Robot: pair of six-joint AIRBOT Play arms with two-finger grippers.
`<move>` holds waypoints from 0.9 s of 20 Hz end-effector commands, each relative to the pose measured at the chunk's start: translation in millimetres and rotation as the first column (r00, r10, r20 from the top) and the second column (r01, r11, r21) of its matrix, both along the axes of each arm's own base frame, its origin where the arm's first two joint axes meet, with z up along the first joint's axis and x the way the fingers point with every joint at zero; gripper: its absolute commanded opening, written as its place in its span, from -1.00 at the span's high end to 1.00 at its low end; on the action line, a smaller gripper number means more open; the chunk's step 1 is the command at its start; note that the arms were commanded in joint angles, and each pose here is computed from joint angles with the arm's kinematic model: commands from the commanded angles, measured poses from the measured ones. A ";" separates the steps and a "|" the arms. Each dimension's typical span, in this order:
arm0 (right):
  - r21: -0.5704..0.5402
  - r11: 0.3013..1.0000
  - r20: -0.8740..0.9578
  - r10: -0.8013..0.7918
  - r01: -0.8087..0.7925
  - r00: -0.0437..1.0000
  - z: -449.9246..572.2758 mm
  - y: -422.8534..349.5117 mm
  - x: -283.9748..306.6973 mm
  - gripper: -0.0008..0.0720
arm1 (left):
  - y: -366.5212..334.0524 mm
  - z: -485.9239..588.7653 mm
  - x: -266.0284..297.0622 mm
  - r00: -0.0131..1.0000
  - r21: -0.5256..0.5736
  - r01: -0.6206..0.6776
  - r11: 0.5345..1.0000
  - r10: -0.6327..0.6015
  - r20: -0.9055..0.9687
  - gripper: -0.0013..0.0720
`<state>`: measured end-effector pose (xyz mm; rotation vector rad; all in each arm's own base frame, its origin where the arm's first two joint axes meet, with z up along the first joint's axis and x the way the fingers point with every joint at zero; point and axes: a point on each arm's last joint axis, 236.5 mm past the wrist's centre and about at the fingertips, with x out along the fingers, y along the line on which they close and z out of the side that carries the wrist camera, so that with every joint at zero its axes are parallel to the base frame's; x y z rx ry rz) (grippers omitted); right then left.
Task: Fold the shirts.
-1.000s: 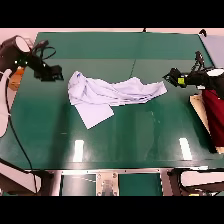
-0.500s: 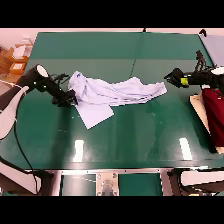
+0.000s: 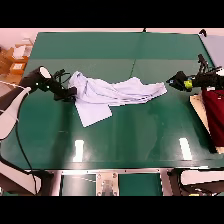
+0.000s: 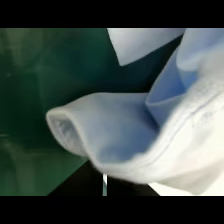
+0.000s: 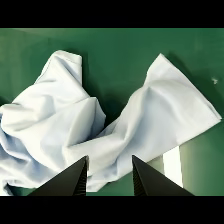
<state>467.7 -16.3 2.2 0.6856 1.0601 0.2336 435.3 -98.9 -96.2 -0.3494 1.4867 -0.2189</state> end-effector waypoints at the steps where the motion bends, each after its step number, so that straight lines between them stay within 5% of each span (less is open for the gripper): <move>1: 0.011 1.000 -0.055 -0.003 0.004 0.998 -8.2 -7.3 -13.9 0.07 | 22.8 26.1 -16.1 0.991 0.099 0.110 0.989 -0.101 -0.083 0.88; 3: 0.028 0.998 -0.116 -0.058 0.062 0.992 -27.7 -19.7 -27.6 -0.26 | 51.0 47.2 -19.1 0.987 0.217 0.152 0.964 -0.134 -0.093 0.88; 6: 0.057 0.991 -0.200 -0.104 0.118 0.974 -68.3 -14.0 -44.0 -0.26 | 61.4 68.2 -14.6 0.989 0.248 0.148 0.957 -0.143 -0.036 0.88; 13: 0.110 0.994 -0.270 0.049 -0.020 0.962 -113.5 70.3 -47.3 -0.22 | 51.5 69.3 -13.0 0.990 0.206 0.143 0.968 -0.141 -0.024 0.88; 16: 0.078 0.997 -0.216 0.012 0.005 0.976 -112.7 75.8 -29.3 0.02 | 51.3 69.3 -12.8 0.989 0.205 0.146 0.968 -0.144 -0.023 0.88; 18: 0.084 0.996 -0.192 -0.006 0.023 0.981 -107.6 75.1 -20.7 0.84 | 51.1 69.3 -12.9 0.987 0.205 0.160 0.965 -0.159 -0.020 0.88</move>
